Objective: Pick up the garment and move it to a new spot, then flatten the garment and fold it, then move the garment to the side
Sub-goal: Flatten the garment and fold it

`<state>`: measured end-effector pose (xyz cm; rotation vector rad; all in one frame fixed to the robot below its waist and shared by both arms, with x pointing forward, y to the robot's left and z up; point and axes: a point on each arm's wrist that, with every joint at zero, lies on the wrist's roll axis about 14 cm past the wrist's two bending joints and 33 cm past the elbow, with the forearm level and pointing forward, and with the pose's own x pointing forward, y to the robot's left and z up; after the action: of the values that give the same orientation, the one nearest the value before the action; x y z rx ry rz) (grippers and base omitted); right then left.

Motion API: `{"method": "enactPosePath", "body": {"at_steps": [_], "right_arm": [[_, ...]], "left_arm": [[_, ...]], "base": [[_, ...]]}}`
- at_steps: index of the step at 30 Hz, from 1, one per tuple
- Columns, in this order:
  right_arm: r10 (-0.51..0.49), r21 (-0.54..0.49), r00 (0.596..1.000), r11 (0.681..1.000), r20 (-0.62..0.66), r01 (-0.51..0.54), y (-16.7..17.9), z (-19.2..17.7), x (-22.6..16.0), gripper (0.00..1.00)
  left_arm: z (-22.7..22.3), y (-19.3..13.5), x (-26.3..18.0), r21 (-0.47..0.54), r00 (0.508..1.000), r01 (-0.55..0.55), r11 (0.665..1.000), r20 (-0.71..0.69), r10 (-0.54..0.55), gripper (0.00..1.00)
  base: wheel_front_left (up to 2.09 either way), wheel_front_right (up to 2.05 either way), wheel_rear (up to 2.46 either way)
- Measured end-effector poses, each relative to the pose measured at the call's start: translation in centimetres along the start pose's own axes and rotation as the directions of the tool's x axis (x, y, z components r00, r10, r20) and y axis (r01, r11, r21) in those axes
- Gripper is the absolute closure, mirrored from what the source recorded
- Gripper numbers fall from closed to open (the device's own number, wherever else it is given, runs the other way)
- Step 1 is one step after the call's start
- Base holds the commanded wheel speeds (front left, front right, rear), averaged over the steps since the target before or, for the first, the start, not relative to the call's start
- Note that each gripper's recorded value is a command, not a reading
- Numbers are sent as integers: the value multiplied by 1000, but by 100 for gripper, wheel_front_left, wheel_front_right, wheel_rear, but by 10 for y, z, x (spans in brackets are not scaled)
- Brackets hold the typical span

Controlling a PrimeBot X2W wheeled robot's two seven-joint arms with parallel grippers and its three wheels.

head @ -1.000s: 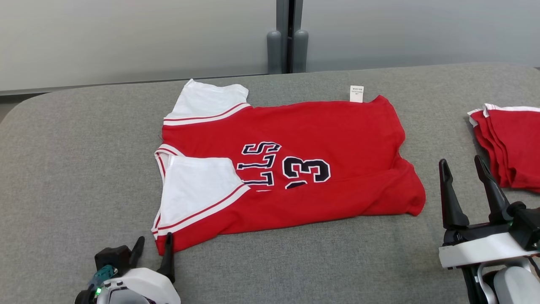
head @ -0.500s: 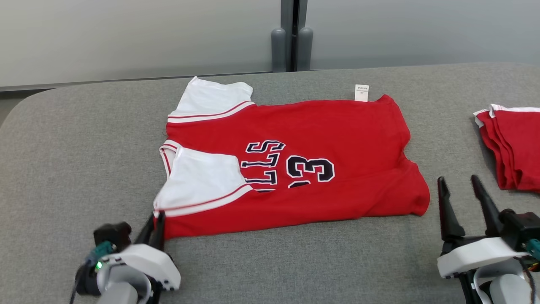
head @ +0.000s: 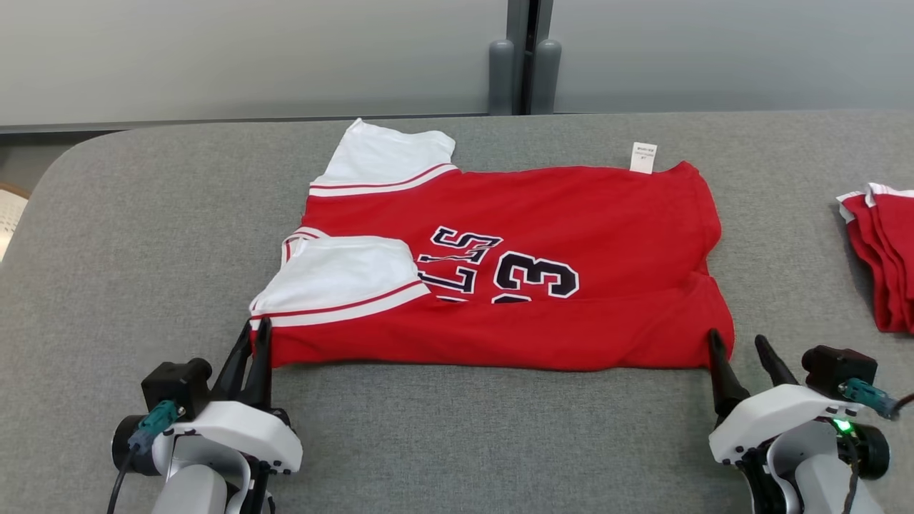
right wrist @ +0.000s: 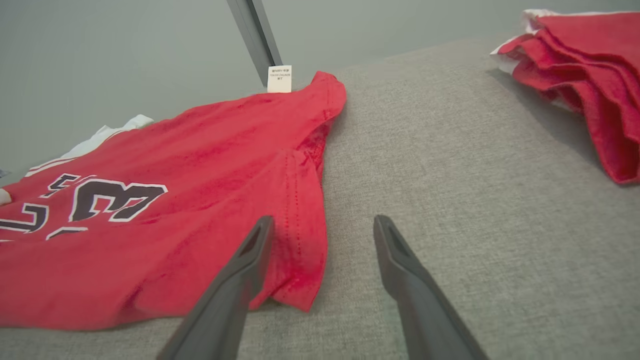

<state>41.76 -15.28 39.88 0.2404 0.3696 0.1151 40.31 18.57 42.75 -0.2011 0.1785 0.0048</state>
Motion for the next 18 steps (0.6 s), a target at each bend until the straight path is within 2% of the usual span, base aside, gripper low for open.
{"method": "enactPosePath", "body": {"at_steps": [6, 14, 15, 16, 17, 18], "right_arm": [[-12, 54, 996, 998, -90, 17, 1, -21, 10, 0], [22, 38, 990, 999, -139, -17, 16, -31, 23, 0], [30, 33, 989, 999, -143, -25, 18, -32, 23, 5], [38, 31, 989, 999, -146, -34, 21, -33, 23, 60], [45, 27, 988, 999, -145, -42, 24, -33, 23, 100], [50, 20, 989, 999, -140, -47, 25, -33, 22, 100]], "left_arm": [[-5, 0, -2, 1, 1000, 5, 1000, -12, -5, 100], [-5, 10, -4, 10, 1000, -23, 1000, -11, 23, 100], [-4, 10, -5, 11, 1000, -25, 1000, -10, 25, 100], [-4, 11, -5, 12, 1000, -26, 1000, -10, 26, 100], [-4, 11, -6, 15, 1000, -26, 1000, -9, 27, 100], [-4, 11, -6, 18, 1000, -26, 1000, -9, 26, 100]], "base": [[0, 0, 0], [0, 0, 0], [0, 0, 0], [0, 0, 0], [0, 0, 0], [0, 0, 0]]}}
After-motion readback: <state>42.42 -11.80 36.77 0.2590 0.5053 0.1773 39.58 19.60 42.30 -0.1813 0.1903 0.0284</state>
